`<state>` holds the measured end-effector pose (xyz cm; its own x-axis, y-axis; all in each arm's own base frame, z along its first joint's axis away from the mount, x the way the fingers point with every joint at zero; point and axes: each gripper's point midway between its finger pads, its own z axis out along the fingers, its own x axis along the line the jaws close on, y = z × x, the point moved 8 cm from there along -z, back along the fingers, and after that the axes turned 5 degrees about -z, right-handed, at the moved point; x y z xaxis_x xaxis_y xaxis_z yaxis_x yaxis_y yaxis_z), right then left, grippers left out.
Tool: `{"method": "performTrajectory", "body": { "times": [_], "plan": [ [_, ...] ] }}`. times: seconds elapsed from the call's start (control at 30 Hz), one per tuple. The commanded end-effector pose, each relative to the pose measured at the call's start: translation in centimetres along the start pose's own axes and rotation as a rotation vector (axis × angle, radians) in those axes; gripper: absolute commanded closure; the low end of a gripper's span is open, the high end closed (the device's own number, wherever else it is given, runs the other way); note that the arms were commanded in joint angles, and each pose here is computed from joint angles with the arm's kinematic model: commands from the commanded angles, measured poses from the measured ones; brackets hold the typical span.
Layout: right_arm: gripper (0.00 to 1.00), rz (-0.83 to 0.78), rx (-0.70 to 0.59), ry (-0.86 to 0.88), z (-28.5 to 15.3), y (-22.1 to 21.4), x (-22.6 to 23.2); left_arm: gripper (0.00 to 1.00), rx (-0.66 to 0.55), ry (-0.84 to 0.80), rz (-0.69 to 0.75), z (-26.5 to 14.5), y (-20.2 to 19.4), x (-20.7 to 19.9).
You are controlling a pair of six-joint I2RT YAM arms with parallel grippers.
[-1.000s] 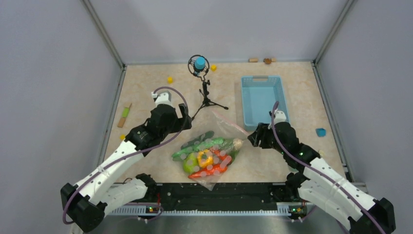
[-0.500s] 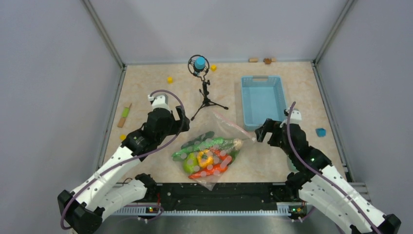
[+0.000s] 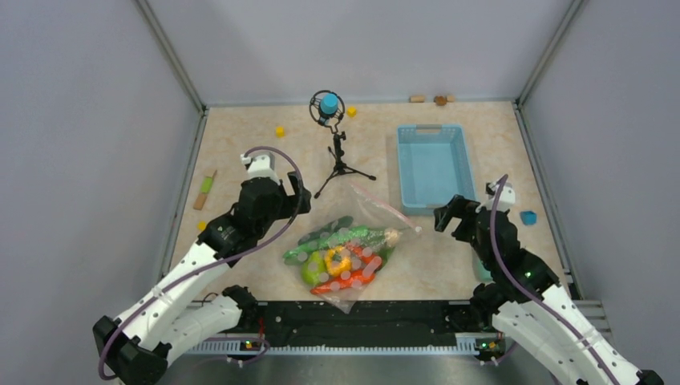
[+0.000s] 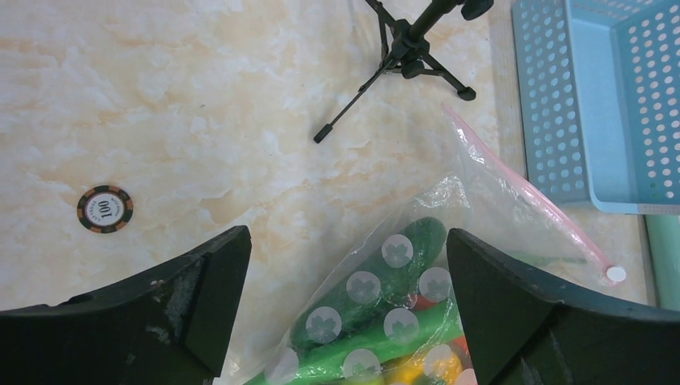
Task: Place the food in the zip-top bag and seal the zipper
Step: Reset both arms
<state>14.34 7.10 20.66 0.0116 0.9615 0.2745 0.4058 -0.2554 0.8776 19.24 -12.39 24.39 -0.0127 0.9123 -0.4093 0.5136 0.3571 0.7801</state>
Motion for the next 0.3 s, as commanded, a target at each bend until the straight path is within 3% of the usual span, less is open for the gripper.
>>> {"method": "performTrajectory", "body": {
  "times": [0.0,0.27],
  "plan": [
    [0.01,0.002,-0.033,-0.035,-0.32,0.61,-0.51,0.03,-0.093,-0.008,-0.025,-0.97,2.07,-0.48],
    [0.01,0.008,-0.036,0.003,-0.29,0.45,-0.21,0.03,-0.113,0.027,-0.077,-1.78,1.82,0.42]
  ]
}}
